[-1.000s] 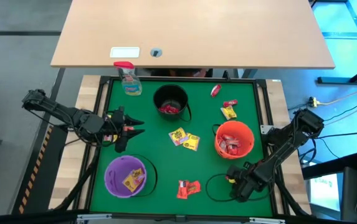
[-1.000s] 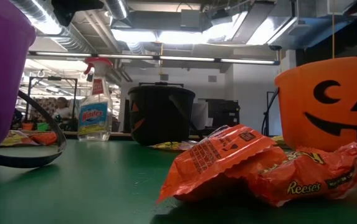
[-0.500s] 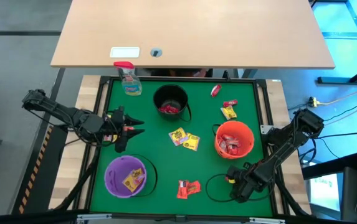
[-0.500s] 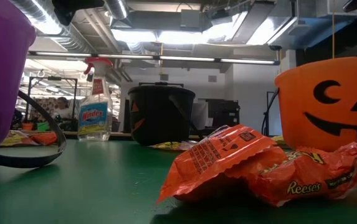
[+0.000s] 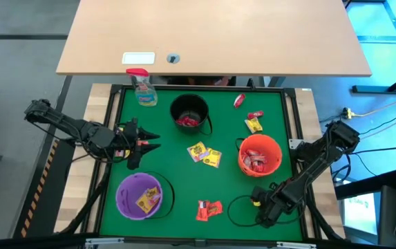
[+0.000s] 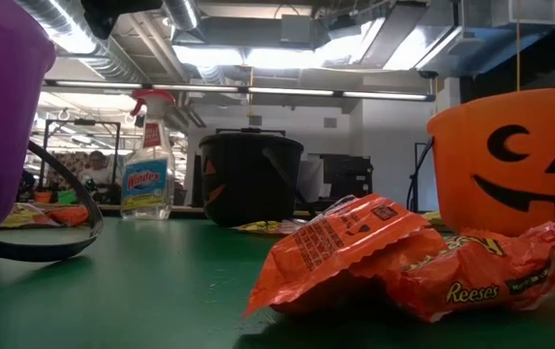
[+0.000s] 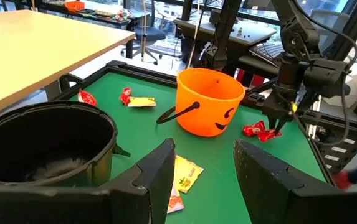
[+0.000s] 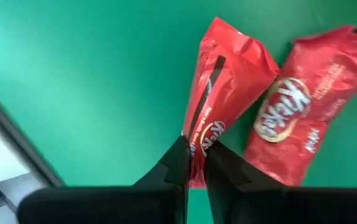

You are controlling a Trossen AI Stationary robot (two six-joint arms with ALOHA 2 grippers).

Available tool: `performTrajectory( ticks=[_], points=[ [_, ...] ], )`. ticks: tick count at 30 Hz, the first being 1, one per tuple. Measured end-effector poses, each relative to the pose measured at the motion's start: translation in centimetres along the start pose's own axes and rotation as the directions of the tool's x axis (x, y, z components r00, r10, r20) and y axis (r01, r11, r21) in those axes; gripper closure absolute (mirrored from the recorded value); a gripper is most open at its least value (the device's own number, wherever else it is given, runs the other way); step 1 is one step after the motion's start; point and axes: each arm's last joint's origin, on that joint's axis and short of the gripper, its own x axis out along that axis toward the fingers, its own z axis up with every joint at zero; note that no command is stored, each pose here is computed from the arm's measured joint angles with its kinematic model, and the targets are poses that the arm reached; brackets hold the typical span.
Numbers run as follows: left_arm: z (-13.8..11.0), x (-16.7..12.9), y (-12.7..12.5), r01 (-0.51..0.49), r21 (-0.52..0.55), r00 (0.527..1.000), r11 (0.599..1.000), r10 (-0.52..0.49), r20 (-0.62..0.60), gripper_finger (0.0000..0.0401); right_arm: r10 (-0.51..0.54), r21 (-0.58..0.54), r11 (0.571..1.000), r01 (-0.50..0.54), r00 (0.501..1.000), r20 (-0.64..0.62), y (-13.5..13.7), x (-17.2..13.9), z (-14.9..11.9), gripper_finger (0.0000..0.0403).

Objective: Sort candy
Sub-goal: Put the red candy into the black bucket

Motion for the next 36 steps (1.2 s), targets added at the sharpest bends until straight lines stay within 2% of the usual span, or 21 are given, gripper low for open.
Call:
performTrajectory(
  ticks=[5, 9, 12, 20, 29, 36],
  points=[
    [0.3, 0.0, -0.1, 0.015, -0.018, 1.000, 1.000, -0.014, 0.027, 0.0245, 0.044, -0.051, 0.998, -0.041, 0.997, 0.060, 1.2, -1.2, 0.3, 0.0368],
    [0.7, 0.0, -0.4, 0.090, -0.030, 0.995, 0.996, -0.088, 0.044, 0.0245, 0.081, -0.103, 0.992, -0.068, 0.988, 0.133, 2.5, -2.5, 0.6, 0.0367],
    [0.7, -0.1, -0.6, 0.125, -0.033, 0.991, 0.992, -0.123, 0.045, 0.0245, 0.084, -0.133, 0.989, -0.059, 0.978, 0.190, 3.2, -3.7, 0.8, 0.0367],
    [0.8, -0.1, -0.6, 0.133, -0.035, 0.990, 0.991, -0.131, 0.049, 0.0245, 0.098, -0.219, 0.976, -0.022, 0.936, 0.339, 4.9, -7.1, 2.0, 0.0366],
    [0.8, -0.1, -0.6, 0.142, -0.035, 0.989, 0.989, -0.140, 0.046, 0.0245, 0.120, -0.342, 0.937, 0.069, 0.857, 0.502, 5.7, -11.1, 6.5, 0.0366],
    [0.8, -0.1, -0.7, 0.154, -0.034, 0.987, 0.987, -0.153, 0.042, 0.0245, 0.089, -0.391, 0.904, 0.172, 0.819, 0.567, 4.2, -12.9, 11.6, 0.0366]
  ],
)
